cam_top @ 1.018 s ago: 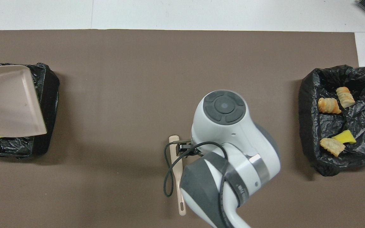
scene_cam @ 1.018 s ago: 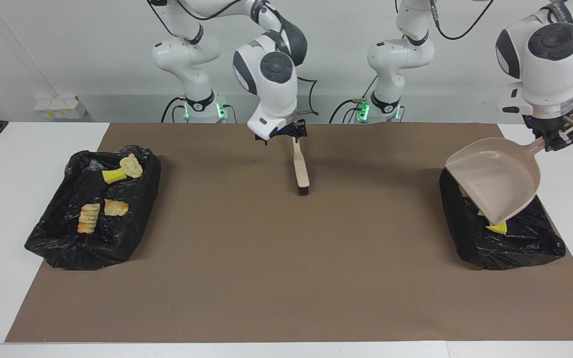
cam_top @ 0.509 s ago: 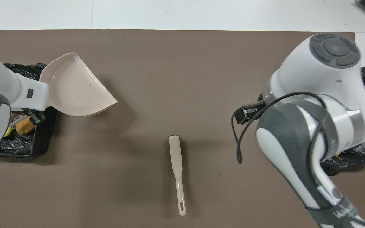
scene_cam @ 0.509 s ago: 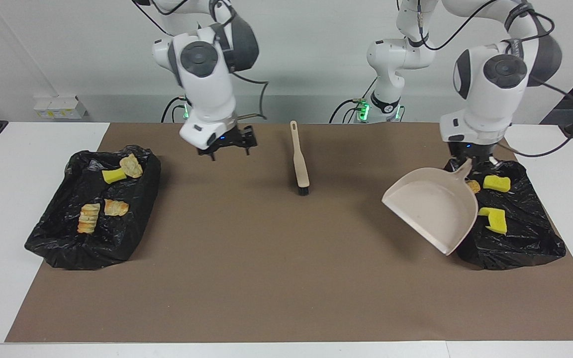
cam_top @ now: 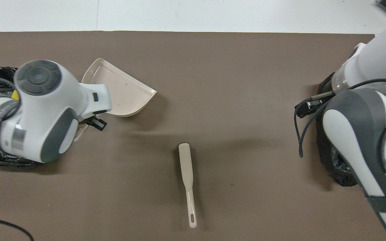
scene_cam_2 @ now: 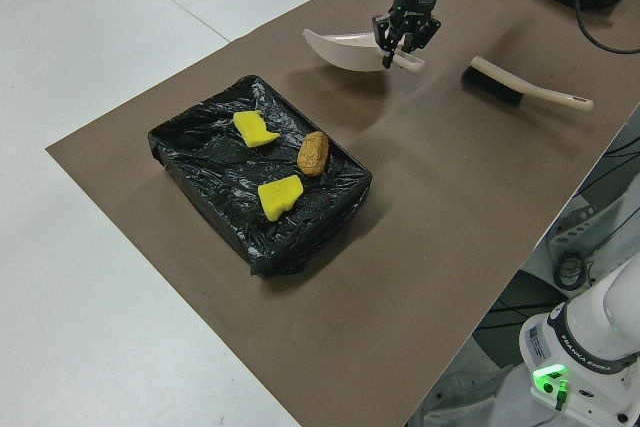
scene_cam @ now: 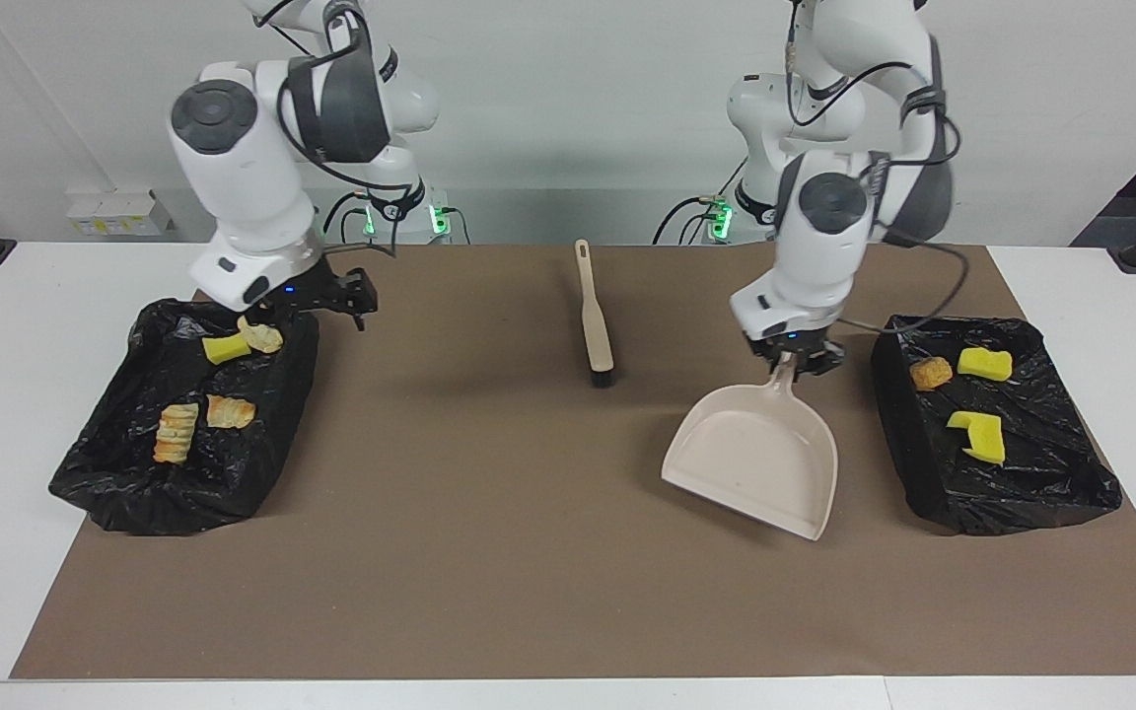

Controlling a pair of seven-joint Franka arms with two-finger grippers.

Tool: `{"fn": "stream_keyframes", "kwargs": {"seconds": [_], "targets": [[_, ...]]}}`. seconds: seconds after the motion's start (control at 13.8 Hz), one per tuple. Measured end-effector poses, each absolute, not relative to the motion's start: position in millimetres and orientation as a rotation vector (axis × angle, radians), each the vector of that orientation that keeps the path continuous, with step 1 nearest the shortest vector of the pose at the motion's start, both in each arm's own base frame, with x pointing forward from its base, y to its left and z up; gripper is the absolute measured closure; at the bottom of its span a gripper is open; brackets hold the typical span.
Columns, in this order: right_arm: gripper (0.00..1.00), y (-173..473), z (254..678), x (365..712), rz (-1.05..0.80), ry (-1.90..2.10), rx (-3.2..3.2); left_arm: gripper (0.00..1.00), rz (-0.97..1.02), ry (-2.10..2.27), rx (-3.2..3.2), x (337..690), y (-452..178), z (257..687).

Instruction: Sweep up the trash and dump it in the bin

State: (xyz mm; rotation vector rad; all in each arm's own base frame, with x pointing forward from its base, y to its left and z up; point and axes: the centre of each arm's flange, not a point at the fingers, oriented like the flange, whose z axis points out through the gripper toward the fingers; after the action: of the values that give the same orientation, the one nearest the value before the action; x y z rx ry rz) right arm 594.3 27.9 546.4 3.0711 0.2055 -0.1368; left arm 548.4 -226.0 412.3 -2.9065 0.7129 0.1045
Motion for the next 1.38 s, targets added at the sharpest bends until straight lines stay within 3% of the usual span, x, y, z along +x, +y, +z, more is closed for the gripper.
{"fn": "stream_keyframes", "kwargs": {"seconds": [0.44,0.73,1.02,1.38], "targets": [[0.0,-13,605,580,-0.086,0.035,3.098,0.69,0.01,0.427,-3.102,523,-321,390],[0.0,-9,605,583,-0.071,0.019,3.103,0.69,-0.044,0.309,-3.164,551,-354,389],[0.0,-9,605,583,-0.069,0.019,3.11,0.69,-0.021,0.214,-3.174,589,-386,360],[0.0,-11,605,584,-0.059,0.008,3.11,0.69,-0.016,0.13,-3.179,581,-415,350]]}}
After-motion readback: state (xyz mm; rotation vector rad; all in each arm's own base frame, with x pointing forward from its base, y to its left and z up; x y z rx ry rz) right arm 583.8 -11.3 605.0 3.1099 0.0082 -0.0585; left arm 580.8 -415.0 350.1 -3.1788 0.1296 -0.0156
